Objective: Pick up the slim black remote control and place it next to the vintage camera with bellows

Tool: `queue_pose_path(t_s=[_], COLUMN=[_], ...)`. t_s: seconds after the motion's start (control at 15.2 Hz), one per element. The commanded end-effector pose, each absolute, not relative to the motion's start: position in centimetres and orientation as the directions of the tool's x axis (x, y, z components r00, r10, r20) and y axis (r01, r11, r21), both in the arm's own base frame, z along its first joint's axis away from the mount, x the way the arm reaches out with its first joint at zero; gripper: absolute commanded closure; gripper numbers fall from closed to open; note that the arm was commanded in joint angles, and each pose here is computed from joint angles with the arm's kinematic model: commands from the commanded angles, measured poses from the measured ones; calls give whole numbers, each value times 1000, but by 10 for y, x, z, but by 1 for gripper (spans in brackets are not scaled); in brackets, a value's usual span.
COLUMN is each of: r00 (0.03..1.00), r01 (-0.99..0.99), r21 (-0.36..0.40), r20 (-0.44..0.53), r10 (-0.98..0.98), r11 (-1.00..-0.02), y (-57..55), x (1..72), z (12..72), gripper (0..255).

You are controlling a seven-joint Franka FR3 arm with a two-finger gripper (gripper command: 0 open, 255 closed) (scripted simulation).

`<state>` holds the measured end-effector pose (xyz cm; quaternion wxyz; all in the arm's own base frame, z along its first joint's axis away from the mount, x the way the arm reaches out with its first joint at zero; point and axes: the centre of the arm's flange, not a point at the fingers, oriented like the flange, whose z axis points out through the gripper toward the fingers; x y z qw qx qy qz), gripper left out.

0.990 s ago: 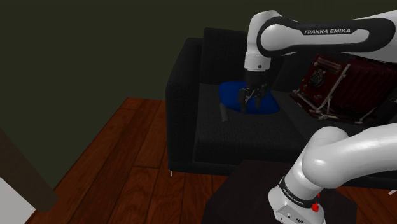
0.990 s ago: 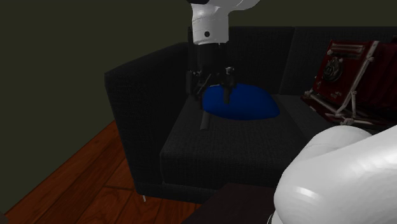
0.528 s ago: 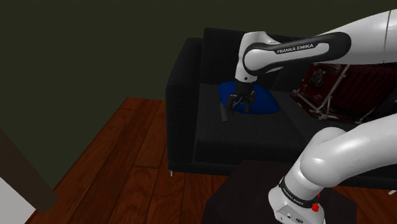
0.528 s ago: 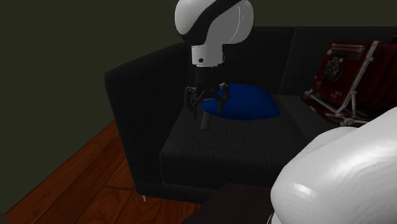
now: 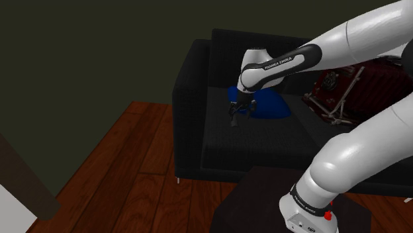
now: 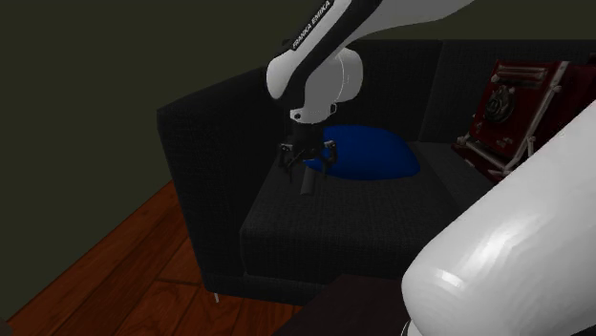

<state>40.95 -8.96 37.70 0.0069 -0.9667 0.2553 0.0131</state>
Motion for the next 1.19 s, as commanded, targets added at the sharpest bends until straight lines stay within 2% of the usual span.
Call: queue_pose_path(t_s=[0.0,0.59,1.12], r00=[845,831,831], r01=[-535,-556,-556], r21=[-7,-8,-8], r20=[0,14,14], r10=[-535,-556,-556], r11=[-845,-831,-831], y=[-102,-110,-110], x=[419,426,426], z=[361,312,312], gripper=[0,0,0])
